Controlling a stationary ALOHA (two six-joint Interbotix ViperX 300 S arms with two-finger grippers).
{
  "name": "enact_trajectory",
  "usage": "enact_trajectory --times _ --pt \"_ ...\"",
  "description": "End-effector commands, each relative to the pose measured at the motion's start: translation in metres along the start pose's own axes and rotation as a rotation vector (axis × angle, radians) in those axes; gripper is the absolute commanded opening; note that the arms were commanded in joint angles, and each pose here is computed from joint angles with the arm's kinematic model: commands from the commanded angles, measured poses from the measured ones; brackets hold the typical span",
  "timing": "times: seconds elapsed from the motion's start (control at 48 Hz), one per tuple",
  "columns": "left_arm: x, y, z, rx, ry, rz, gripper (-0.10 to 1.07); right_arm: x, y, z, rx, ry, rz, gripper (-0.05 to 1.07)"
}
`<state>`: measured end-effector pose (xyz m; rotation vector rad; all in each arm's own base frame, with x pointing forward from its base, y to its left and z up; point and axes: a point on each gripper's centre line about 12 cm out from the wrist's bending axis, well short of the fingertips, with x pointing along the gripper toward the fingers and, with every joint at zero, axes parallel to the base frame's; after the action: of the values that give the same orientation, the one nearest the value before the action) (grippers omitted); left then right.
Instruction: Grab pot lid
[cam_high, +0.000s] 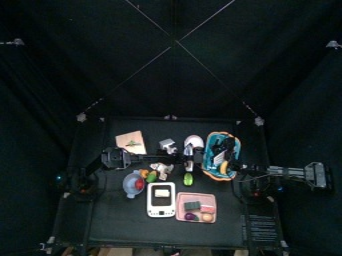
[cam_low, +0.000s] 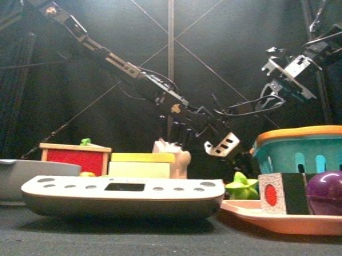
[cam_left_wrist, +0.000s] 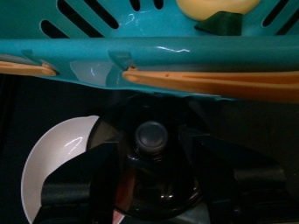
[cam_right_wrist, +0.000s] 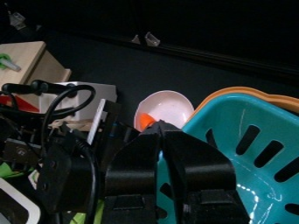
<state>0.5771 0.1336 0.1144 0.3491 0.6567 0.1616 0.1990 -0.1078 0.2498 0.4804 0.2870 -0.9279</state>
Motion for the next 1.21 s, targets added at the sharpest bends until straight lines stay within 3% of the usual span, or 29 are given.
enact_trajectory --times 0.0,0.938,1.188 --pt "-0.007 0.0109 0.0199 -0.005 -0.048 0.022 0.87 -0.0006 0.0014 0.0038 0.003 -0.009 0.005 0.46" --pt "-0.0044 0.0104 0.0152 -0.011 -0.023 0.025 0.87 -0.0003 0.0005 0.0036 0.004 -0.009 0.001 0.46" --pt "-0.0043 0.0114 0.0175 -0.01 -0.029 0.028 0.76 -0.0004 0.0008 0.0041 0.005 -0.01 0.002 0.46"
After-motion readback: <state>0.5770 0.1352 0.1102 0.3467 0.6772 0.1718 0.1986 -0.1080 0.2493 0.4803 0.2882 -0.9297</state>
